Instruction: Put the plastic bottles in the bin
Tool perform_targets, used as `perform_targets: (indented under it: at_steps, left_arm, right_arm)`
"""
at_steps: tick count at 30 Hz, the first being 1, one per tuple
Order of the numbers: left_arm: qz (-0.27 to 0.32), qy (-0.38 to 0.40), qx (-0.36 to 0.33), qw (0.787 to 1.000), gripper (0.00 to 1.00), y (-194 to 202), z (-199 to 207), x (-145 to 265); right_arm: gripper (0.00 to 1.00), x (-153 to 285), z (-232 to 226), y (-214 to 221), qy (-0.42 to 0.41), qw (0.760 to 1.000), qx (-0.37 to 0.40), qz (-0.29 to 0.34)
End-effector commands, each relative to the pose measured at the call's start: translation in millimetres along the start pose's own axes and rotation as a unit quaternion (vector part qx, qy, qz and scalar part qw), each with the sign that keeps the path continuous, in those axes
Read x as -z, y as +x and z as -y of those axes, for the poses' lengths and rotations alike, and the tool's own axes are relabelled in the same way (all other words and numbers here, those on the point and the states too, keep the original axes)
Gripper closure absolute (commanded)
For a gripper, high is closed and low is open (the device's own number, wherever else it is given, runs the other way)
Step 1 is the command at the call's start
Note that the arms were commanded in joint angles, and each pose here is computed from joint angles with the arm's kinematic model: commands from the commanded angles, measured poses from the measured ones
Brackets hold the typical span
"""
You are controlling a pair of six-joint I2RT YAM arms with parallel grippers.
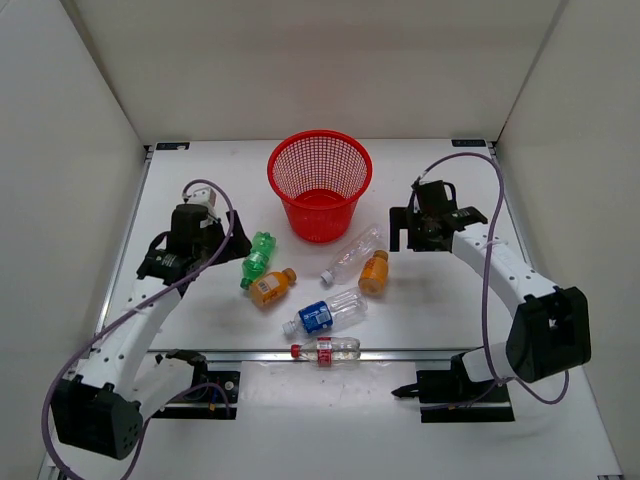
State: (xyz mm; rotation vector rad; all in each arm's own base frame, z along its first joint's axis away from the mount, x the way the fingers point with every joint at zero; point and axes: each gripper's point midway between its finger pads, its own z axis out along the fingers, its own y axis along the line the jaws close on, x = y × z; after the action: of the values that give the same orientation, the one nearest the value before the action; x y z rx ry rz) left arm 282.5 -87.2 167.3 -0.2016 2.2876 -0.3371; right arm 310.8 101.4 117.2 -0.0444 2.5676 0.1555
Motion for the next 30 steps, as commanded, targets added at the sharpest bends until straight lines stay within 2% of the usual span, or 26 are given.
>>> perform_targets:
  at_steps: [1, 3, 7, 9, 13, 18, 21, 30]
  left_arm:
    - [0.017, -0.029, 0.007, 0.999, 0.01, -8, -14, 21]
    - [0.017, -0.032, 0.006, 0.999, 0.02, -6, -16, 26]
    - [0.021, -0.029, 0.013, 0.999, 0.02, -3, -15, 35]
    - [0.019, -0.02, 0.013, 1.0, 0.01, 0, -14, 35]
    - [0.013, -0.009, 0.017, 1.0, 0.01, 6, -9, 38]
    - [0.012, -0.007, 0.014, 1.0, 0.01, 8, -9, 46]
    - [0.003, -0.009, 0.012, 1.0, 0.01, 13, -9, 46]
    - [-0.014, -0.026, 0.015, 0.999, 0.02, 27, -19, 41]
  right_arm:
    - [0.01, 18, 6, -11, 0.006, 0.999, -0.01, 0.032]
    - [0.01, 19, 8, -7, 0.01, 0.999, -0.003, 0.036]
    - [0.01, 27, -13, 2, -0.036, 0.997, 0.037, 0.062]
    - [0.01, 27, -25, -5, -0.055, 0.994, 0.025, 0.092]
    - [0.01, 23, -54, -9, -0.111, 0.989, -0.003, 0.097]
    - [0.01, -1, -76, -1, -0.096, 0.992, 0.011, 0.087]
    - [0.01, -19, -81, 9, -0.099, 0.993, -0.005, 0.064]
    - [0.04, -49, -63, 33, -0.028, 0.999, -0.021, 0.023]
